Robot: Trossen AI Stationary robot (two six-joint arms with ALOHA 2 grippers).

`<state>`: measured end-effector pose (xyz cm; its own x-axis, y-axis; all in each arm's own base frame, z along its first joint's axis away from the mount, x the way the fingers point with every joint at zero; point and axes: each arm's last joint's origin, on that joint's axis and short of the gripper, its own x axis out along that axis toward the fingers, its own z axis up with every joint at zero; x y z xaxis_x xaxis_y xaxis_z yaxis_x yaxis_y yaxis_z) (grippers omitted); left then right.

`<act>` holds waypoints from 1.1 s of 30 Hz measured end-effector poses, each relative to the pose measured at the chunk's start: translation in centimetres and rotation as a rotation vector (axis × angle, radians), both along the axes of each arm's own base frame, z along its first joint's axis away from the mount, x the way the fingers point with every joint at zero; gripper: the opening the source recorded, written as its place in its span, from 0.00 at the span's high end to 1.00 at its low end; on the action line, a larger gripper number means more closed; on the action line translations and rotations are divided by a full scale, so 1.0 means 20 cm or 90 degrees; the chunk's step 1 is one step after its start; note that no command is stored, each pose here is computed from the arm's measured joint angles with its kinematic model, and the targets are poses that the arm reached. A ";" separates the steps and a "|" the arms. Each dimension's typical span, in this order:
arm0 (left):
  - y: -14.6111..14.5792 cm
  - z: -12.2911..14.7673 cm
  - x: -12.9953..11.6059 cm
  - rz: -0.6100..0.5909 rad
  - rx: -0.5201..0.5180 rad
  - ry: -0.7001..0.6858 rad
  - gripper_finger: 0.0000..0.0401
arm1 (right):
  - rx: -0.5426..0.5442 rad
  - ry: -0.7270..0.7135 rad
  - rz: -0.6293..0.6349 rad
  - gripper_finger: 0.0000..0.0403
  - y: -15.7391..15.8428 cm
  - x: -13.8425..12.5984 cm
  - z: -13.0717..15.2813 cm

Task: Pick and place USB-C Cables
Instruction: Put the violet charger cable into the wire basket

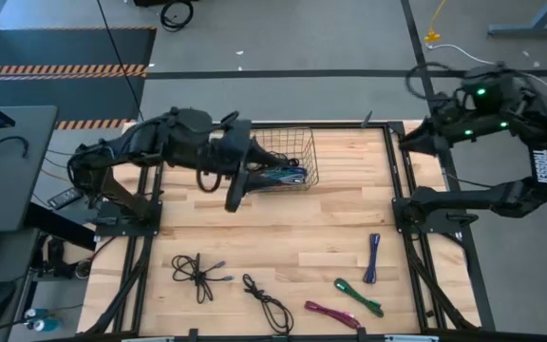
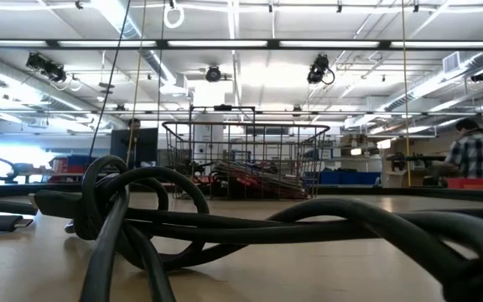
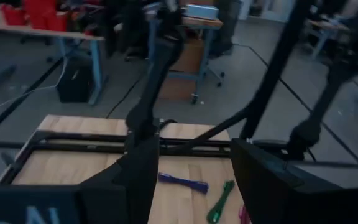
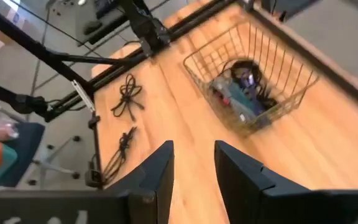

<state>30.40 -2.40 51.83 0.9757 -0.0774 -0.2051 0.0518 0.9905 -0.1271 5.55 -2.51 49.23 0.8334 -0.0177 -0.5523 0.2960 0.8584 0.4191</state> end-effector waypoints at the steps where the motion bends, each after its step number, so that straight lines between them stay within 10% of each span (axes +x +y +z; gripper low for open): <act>1: -0.02 0.00 0.00 -0.009 0.010 -0.001 0.49 | 0.024 0.013 -0.005 0.71 -0.01 0.01 -0.03; 19: -0.05 -0.06 -0.12 -0.019 0.049 0.124 0.49 | 0.429 0.421 0.026 0.72 0.07 0.46 -0.91; 27: -0.05 -0.07 -0.12 -0.018 0.052 0.140 0.49 | 0.486 0.527 -0.001 0.72 0.36 0.54 -1.19; 33: -0.05 -0.08 -0.13 -0.018 0.053 0.151 0.49 | 0.416 0.531 -0.176 0.72 0.50 0.52 -1.28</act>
